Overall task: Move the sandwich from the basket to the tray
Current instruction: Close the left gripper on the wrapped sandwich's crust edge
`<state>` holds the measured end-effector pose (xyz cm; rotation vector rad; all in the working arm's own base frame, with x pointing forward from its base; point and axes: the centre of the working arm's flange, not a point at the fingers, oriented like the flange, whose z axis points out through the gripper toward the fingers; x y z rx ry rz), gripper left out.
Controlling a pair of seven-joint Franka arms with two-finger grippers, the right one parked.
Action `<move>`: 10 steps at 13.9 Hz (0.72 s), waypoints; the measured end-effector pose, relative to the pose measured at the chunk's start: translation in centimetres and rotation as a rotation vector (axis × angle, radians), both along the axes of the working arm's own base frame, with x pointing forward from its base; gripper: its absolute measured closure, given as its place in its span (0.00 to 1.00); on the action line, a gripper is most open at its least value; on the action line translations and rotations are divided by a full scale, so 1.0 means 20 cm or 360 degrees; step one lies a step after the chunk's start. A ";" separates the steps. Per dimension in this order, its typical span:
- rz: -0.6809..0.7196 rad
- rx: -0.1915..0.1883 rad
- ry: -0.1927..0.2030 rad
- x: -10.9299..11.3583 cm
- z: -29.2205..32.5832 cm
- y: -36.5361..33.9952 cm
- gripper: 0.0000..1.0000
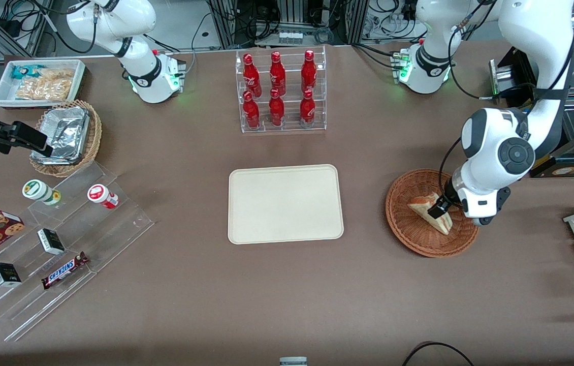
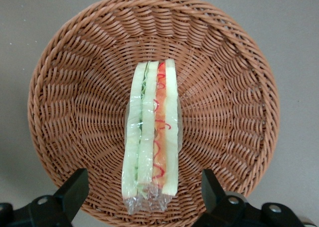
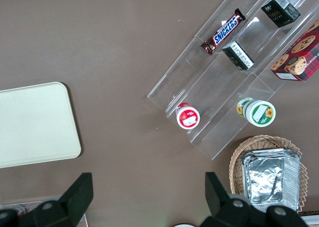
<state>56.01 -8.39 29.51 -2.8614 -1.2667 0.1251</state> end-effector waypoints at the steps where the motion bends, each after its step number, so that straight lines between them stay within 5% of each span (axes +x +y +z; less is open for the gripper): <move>1: 0.0004 -0.0001 0.0008 0.00 -0.03 0.00 0.00; 6: 0.0016 -0.0011 0.0028 0.01 -0.16 0.00 0.00; 10: 0.0027 -0.0013 0.0036 0.01 -0.20 0.00 0.41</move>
